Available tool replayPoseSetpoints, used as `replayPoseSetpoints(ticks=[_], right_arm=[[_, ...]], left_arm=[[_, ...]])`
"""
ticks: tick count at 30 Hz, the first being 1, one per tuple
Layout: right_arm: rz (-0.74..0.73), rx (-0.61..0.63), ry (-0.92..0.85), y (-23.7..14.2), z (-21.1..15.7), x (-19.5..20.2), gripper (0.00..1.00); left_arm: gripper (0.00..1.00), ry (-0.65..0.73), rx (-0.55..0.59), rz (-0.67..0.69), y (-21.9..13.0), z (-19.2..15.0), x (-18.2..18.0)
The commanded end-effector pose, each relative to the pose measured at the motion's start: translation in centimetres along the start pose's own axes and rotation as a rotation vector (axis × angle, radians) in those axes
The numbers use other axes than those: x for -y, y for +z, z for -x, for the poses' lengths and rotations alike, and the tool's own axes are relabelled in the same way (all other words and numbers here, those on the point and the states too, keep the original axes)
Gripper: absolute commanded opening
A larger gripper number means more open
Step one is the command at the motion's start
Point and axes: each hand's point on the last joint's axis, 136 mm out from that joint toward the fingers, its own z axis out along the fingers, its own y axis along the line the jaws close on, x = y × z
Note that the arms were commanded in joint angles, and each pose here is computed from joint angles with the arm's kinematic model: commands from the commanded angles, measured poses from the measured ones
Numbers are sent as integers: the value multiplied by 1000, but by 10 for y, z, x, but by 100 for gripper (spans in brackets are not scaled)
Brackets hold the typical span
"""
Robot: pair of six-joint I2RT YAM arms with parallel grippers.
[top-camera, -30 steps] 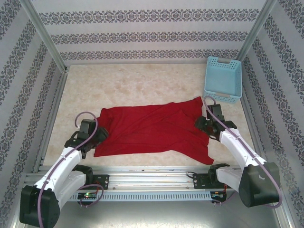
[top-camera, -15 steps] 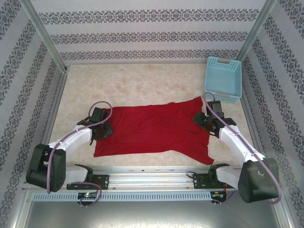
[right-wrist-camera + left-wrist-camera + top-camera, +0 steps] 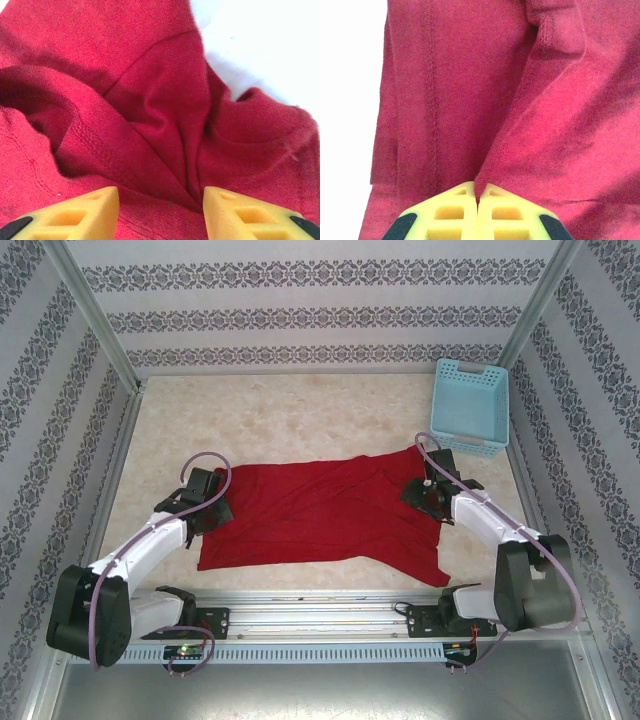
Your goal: Fold the inside-out t-shirt
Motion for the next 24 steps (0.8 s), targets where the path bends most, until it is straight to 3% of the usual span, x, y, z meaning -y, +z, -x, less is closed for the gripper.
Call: replayPoseSetpoints(ticks=[1,4,6,12,17,21,24], right_arm=[[16,-10,-47,4,6,-14,55],[25,-42,-89,10,-1,-23,63],[18,-55,-146,10,-6,-33,64],[-73,-21,-321,-1,-10,-57,41],[-108,-21,-453,-4,-15,-75,36],[-220,38,-449,-24,2,-50,43],[-145,59,-333,-39,7,-33,45]], left_arm=[[0,-12,31,11,-4,-4,-7],[0,-29,65,12,-9,-2,-11],[0,-36,83,13,-13,0,-13],[0,-21,74,14,-12,-1,-13],[0,-18,62,13,-9,-2,-12],[0,-17,80,36,-12,0,-16],[0,-26,86,60,-12,0,-22]])
